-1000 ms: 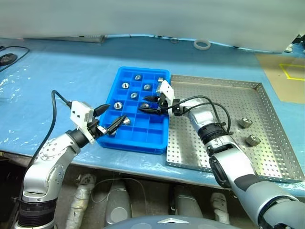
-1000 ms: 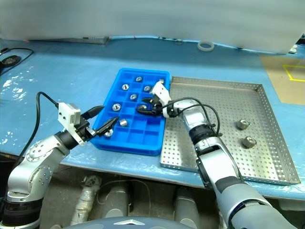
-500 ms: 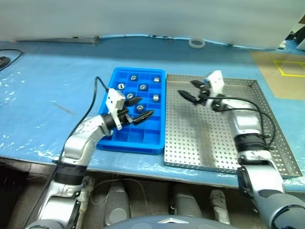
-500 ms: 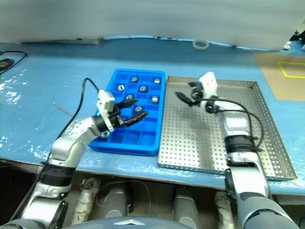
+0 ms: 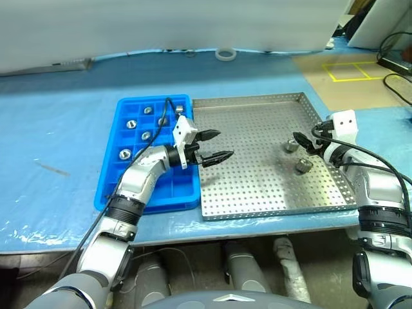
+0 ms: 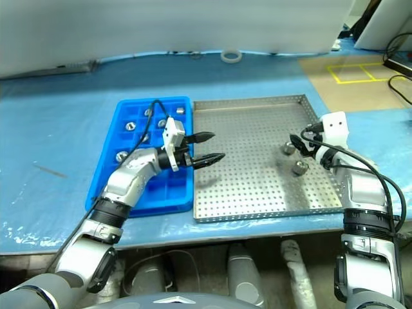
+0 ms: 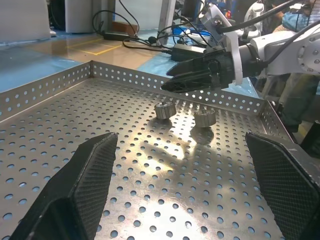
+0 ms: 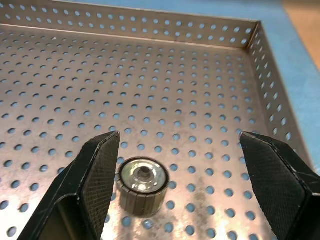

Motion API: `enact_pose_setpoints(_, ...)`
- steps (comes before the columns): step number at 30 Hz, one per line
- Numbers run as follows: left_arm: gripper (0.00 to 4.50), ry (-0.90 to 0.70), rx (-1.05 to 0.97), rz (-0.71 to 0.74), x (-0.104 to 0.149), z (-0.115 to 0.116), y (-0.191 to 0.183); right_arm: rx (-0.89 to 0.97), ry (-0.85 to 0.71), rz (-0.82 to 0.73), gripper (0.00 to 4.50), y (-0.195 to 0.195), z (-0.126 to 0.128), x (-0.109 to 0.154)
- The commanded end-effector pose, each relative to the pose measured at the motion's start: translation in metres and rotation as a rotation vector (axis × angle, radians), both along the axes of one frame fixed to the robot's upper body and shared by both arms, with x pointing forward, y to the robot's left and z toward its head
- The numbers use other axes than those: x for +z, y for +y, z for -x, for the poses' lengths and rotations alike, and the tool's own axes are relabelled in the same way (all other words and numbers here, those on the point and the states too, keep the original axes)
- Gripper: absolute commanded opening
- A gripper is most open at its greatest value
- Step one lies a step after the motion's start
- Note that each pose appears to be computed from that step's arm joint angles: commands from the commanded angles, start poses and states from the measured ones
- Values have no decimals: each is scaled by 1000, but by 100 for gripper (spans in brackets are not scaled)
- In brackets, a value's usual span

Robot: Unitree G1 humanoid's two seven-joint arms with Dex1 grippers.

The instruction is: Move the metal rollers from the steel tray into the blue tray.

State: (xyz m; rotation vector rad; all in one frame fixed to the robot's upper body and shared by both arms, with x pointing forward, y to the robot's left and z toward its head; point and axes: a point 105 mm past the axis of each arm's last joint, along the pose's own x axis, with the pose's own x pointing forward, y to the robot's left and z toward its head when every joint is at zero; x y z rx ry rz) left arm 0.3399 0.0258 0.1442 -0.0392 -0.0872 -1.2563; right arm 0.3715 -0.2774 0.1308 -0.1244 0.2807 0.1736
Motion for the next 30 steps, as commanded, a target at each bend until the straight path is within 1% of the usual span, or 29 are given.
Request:
enact_pose_setpoints(1,430,-59,4,-15,8,1,4,31,30,-12,403,11,-4,1)
enact_pose_setpoints(5,430,-66,48,-28,6,-3,15,25,100,1,403,14,-11,-10)
enact_pose_setpoints(9,430,-67,66,-28,5,-1,17,-6,108,3,403,11,-20,-14)
enact_pose_setpoints(10,430,-67,71,-29,4,0,18,-6,110,2,364,11,-22,-14)
enact_pose_setpoints(11,430,-68,77,-30,4,0,19,-3,114,2,347,11,-23,-15)
enact_pose_setpoints(12,430,-71,87,-31,4,0,21,1,122,8,319,12,-24,-16)
enact_pose_setpoints(15,430,-82,115,-32,7,-1,27,20,118,11,208,15,-28,-14)
enact_pose_setpoints(16,430,-85,122,-32,8,-2,29,26,111,9,177,17,-29,-12)
enact_pose_setpoints(17,430,-88,130,-31,10,-2,31,34,97,10,167,18,-31,-8)
enact_pose_setpoints(21,430,-102,168,-41,13,-3,42,85,6,-8,167,31,-43,15)
enact_pose_setpoints(24,430,-111,198,-27,19,-3,49,220,-99,-87,167,60,-46,42)
enact_pose_setpoints(26,430,-112,222,-2,26,-1,56,388,-159,-164,167,95,-41,60)
enact_pose_setpoints(28,430,-113,251,2,30,1,68,594,-218,-245,167,133,-27,76)
enact_pose_setpoints(30,430,-117,283,-12,31,4,80,741,-246,-278,167,157,-14,83)
